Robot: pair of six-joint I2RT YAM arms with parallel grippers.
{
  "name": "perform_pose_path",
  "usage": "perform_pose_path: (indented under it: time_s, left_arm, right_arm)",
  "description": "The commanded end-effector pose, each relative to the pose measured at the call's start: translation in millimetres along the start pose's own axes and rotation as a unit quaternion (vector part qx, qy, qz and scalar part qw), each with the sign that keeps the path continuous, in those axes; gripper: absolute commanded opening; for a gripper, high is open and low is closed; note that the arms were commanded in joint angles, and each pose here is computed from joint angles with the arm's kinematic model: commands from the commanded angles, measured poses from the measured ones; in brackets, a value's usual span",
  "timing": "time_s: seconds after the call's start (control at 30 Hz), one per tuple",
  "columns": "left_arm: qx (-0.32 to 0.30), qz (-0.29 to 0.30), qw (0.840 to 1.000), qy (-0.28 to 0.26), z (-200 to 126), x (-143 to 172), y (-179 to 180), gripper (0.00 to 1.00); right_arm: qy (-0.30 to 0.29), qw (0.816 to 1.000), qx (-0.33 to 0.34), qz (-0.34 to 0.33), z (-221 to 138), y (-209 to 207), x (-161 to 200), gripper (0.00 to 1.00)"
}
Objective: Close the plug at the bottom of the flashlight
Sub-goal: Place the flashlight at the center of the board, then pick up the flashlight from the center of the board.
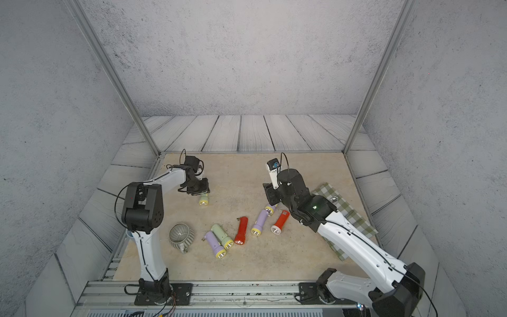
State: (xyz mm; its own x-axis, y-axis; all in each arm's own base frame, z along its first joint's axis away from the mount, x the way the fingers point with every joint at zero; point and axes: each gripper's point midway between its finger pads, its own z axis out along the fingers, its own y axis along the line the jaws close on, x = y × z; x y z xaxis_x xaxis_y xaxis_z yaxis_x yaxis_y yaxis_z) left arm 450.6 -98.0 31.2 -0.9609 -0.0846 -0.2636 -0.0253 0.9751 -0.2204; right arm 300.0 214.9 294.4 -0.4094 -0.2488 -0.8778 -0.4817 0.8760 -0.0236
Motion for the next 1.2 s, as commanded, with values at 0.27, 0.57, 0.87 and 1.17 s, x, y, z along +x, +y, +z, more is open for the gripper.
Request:
perform_pose_path:
  time_s: [0.27, 0.57, 0.87, 1.17]
  left_arm:
    - [-0.008, -0.003, 1.0, 0.012, 11.3, 3.3, 7.0, 0.45]
    - [-0.007, 0.001, 1.0, 0.004, 2.0, -2.5, 4.1, 0.5]
    - [-0.009, 0.016, 0.997, -0.077, -76.9, -31.9, -9.0, 0.52]
    - [0.024, 0.035, 0.989, -0.14, -157.2, -23.5, -30.7, 0.5]
  right_arm:
    - [0.0, 1.0, 0.008, 0.005, 3.9, -2.1, 4.4, 0.52]
    - [0.0, 1.0, 0.009, 0.005, 5.4, -2.6, 6.5, 0.52]
    - [0.003, 1.0, 0.005, 0.007, 7.6, -0.7, 7.9, 0.56]
    - [0.022, 1.0, 0.0, 0.007, 15.1, 2.7, 16.2, 0.67]
